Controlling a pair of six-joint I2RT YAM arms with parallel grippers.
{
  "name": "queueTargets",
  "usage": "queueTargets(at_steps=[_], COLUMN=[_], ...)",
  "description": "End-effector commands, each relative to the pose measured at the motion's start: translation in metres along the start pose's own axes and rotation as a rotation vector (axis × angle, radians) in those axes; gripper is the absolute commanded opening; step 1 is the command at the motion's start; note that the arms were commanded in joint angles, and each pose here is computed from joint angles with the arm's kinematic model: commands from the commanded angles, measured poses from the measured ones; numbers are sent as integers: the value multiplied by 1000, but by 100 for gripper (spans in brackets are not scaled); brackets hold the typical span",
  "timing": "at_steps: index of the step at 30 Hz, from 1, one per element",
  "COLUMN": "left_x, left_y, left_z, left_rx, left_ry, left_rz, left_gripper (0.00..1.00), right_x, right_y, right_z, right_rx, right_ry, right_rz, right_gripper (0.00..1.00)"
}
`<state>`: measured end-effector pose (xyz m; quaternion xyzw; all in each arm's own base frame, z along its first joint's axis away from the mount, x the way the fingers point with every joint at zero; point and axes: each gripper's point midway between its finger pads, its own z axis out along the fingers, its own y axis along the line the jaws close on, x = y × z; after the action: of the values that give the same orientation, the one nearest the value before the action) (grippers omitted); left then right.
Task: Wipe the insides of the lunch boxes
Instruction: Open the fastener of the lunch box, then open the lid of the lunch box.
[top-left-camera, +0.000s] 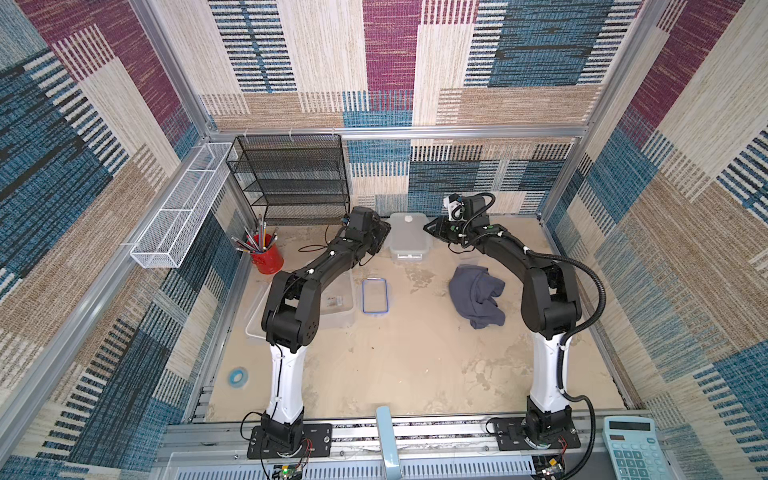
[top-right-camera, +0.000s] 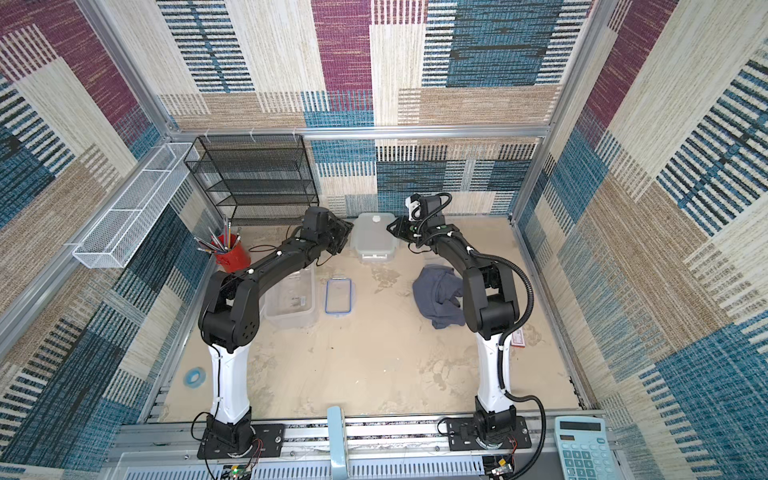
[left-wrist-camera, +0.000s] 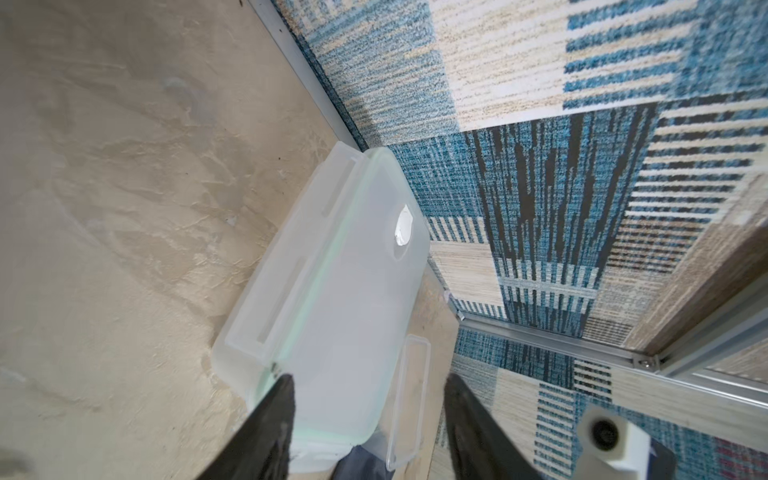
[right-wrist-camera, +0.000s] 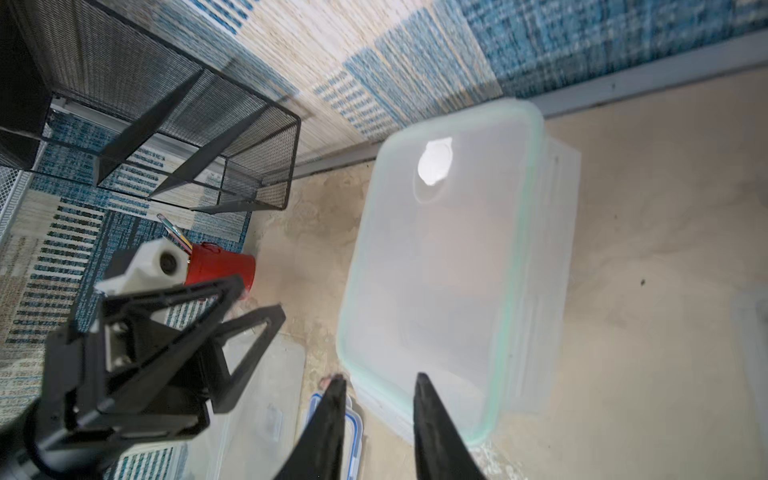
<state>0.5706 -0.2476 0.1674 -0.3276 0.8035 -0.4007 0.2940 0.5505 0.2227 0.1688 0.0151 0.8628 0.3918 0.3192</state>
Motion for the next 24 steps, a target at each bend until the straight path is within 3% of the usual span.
queueTargets(at_steps=[1, 6, 10, 24], left_x=[13, 5, -3, -9], left_y=[24, 25, 26, 29], left_z=[5, 30, 41, 75], left_rx=[-105, -57, -21, 142], left_ry=[175, 355, 364, 392], left_rz=[121, 149, 195, 80], left_gripper=[70, 72, 74, 75], right_x=[-3, 9, 8, -5], right_y=[16, 16, 22, 47], right_z=[-5, -10, -17, -38], right_rx=[-83, -102, -111, -143], right_ry=[-34, -20, -28, -66], right_rz=[-10, -1, -16, -59], right_gripper=[36, 38, 41, 47])
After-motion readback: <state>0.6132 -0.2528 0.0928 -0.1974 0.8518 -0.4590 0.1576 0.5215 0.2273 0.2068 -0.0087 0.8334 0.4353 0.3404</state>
